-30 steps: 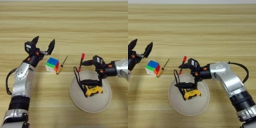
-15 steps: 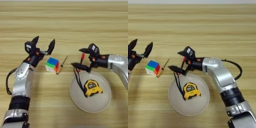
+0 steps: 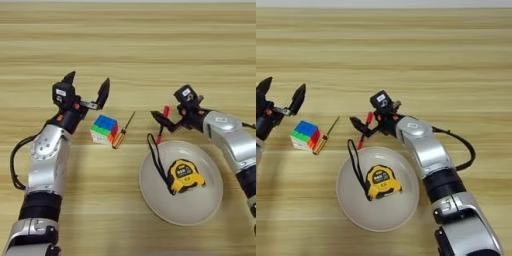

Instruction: Move the objects on the table

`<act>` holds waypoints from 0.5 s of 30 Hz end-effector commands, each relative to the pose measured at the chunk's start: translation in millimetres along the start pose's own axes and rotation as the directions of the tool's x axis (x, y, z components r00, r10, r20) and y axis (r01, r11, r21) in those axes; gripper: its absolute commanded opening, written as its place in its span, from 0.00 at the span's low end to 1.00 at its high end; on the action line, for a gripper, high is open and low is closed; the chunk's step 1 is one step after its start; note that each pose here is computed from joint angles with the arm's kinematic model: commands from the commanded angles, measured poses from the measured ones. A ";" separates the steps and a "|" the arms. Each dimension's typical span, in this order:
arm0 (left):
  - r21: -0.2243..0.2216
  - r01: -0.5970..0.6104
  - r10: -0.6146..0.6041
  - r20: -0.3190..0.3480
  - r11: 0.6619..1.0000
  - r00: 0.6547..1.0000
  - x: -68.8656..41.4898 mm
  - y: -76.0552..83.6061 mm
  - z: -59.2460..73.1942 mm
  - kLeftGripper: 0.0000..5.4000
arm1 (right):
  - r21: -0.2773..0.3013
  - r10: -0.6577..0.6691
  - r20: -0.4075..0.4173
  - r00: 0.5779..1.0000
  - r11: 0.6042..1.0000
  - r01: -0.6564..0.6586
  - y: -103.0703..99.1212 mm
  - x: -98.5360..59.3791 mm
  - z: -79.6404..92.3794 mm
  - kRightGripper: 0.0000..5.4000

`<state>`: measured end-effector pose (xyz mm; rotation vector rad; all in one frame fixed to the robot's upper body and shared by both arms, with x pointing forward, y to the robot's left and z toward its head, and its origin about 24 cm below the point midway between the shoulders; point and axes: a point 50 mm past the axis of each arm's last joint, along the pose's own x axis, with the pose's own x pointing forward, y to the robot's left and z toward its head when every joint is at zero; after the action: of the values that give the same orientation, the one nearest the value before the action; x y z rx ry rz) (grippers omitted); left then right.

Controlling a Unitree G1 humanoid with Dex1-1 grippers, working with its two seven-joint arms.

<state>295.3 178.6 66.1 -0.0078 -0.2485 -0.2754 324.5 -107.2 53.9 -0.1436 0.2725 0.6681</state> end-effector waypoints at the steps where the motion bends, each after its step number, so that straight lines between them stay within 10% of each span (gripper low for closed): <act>1: 0.103 -0.120 0.120 0.006 0.987 0.993 -0.4 5.4 -2.1 1.00 | 0.023 -0.040 -0.002 0.999 0.999 0.040 -3.0 5.6 -1.9 1.00; 15: 0.320 -0.265 0.282 -0.007 0.910 0.959 0.3 8.3 -11.7 1.00 | 0.244 -0.152 0.012 0.988 0.959 0.145 -9.3 23.3 1.1 1.00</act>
<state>297.2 186.2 53.1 0.2424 -0.2274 0.0407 342.7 -106.2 44.0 0.0420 0.3112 0.4963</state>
